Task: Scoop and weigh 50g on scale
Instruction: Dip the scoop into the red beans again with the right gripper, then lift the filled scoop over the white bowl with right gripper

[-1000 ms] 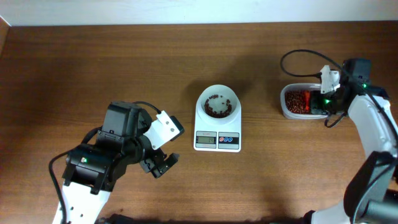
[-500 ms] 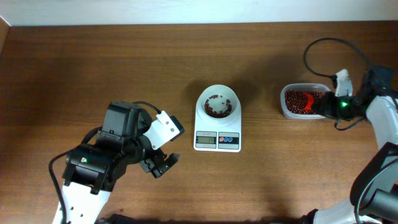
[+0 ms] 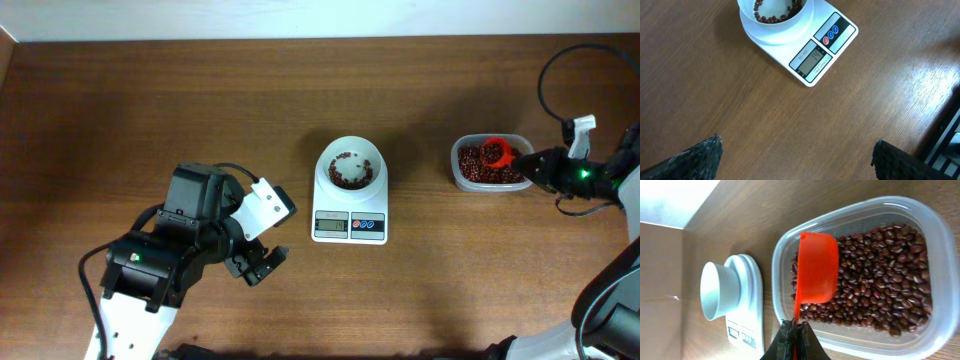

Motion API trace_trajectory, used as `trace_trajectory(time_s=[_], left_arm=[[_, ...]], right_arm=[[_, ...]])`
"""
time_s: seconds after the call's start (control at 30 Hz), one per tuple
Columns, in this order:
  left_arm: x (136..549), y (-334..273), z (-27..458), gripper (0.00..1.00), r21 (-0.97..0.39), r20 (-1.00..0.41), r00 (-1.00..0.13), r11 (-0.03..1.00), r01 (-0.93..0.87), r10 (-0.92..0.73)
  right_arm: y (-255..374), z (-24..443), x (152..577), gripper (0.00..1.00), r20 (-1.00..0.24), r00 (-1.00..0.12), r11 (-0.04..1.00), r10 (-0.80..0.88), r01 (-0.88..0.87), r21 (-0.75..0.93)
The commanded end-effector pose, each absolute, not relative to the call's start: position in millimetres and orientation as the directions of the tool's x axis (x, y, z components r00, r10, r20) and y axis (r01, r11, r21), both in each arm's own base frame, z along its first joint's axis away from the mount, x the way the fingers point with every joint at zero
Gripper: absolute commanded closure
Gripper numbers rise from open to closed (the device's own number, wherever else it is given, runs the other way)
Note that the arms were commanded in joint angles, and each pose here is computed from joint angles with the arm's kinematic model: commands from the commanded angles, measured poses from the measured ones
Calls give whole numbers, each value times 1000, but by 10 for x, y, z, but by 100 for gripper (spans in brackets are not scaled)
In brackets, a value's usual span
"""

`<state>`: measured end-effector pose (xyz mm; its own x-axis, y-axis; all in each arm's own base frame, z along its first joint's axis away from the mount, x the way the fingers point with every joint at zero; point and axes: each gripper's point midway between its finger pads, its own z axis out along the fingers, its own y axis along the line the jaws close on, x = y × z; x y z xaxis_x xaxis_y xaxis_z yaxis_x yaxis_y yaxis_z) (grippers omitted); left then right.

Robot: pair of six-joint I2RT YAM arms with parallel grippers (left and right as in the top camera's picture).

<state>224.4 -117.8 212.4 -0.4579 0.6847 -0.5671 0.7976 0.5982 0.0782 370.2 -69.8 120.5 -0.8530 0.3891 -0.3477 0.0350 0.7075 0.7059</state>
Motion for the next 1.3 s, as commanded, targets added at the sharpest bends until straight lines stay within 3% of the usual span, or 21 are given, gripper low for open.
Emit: trace_trajectory(time_s=[0.0,0.7,1.13,1.27], left_arm=[[2248,-1195,2159,1,80,-579,-441,586,806,685],[2248,-1195,2159,1,80,-579,-441,586,806,685],[2248,-1195,2159,1,80,-579,-441,586,806,685],[2248,-1195,2159,1,80,-579,-441,586,806,685]], right_arm=[[-676,1296,3739,96,-355,-846,679,399,12,734],[-620,1277,3647,96,-296,-863,653,410,52,755],[-321,1851,3716,96,-325,-829,384,454,-148,912],[-70,1896,3736,96,-334,-852,355,402,-191,915]])
